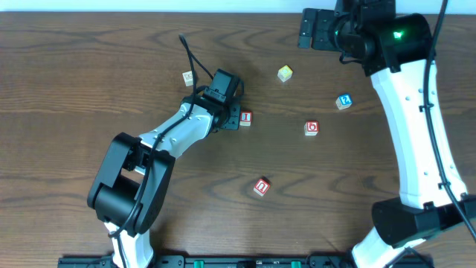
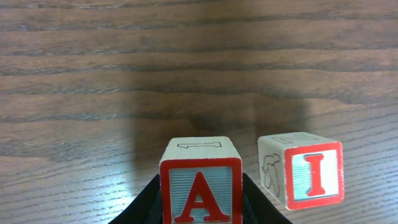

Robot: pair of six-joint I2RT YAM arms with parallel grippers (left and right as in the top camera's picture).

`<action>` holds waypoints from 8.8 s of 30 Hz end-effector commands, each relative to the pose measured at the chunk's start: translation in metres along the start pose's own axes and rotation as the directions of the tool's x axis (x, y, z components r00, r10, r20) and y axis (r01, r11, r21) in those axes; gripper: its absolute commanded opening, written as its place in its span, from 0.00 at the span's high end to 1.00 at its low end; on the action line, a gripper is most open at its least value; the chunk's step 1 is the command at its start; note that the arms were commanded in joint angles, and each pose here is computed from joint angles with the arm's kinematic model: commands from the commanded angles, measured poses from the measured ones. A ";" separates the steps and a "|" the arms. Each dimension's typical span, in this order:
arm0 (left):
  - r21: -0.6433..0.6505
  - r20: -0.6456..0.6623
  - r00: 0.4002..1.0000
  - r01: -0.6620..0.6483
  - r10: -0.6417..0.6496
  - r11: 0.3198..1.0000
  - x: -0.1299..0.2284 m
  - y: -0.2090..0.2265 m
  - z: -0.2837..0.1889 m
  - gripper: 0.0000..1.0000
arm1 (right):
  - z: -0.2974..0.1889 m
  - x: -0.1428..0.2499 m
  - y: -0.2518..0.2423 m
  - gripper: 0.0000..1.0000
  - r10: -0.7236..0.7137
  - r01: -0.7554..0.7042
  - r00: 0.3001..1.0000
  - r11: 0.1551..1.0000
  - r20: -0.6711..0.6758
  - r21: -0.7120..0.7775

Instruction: Spell out Ai2

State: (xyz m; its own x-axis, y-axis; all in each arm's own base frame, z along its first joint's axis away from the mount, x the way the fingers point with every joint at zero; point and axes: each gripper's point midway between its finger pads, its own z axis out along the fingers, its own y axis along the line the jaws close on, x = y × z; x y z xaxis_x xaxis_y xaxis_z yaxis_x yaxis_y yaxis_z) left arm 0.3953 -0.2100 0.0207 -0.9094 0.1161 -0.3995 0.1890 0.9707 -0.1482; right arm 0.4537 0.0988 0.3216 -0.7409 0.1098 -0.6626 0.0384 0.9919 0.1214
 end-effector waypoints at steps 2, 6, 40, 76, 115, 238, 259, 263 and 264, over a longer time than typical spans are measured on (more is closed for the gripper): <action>0.036 -0.014 1.000 -0.020 0.021 0.999 0.003 -0.012 0.005 0.94 | 0.026 0.010 -0.023 0.01 -0.052 0.055 0.997 0.997 -0.064 0.047; 0.043 -0.021 1.000 -0.019 0.020 0.999 0.006 -0.017 0.006 0.94 | 0.051 0.023 -0.041 0.01 -0.057 0.067 0.989 0.995 -0.134 0.070; 0.026 -0.034 0.999 0.009 -0.008 1.000 0.010 -0.014 0.006 0.48 | 0.069 0.034 -0.049 0.02 -0.038 0.049 0.980 0.998 -0.193 0.051; -0.199 0.262 0.965 0.031 0.022 0.979 -0.093 0.009 -0.060 0.56 | 0.109 0.051 -0.069 0.43 -0.040 0.070 0.962 0.992 -0.268 0.104; -0.235 0.162 0.974 0.194 -0.158 0.953 -0.079 0.098 -0.105 0.42 | 0.218 0.194 -0.161 0.40 -0.202 0.253 0.795 0.967 -0.572 0.011; 0.032 -0.063 0.991 0.122 -0.120 0.992 0.002 0.079 -0.051 0.94 | 0.194 0.261 0.087 0.98 -0.064 0.101 0.825 0.994 -0.561 0.034; 0.230 -0.116 0.973 0.224 -0.202 0.947 0.001 0.038 -0.004 0.94 | 0.197 0.256 0.090 0.98 -0.064 0.091 0.837 0.996 -0.543 0.024; 0.239 -0.102 0.975 0.216 -0.196 0.947 -0.002 0.034 -0.003 0.94 | 0.197 0.256 0.090 0.99 -0.064 0.091 0.837 0.996 -0.543 0.024; 0.239 -0.102 0.976 0.214 -0.195 0.947 -0.002 0.034 -0.003 0.94 | 0.197 0.256 0.090 0.99 -0.064 0.091 0.837 0.996 -0.543 0.024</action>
State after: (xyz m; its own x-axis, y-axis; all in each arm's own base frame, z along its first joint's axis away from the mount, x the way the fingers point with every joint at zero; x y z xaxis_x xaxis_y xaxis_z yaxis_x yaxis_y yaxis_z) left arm 0.4059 -0.1736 0.0263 -0.9550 -0.0521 -0.2919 0.0820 0.8995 -0.4291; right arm 0.4016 0.2278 0.0181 -0.9864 -0.0156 -0.1634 -0.0230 0.9988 0.0440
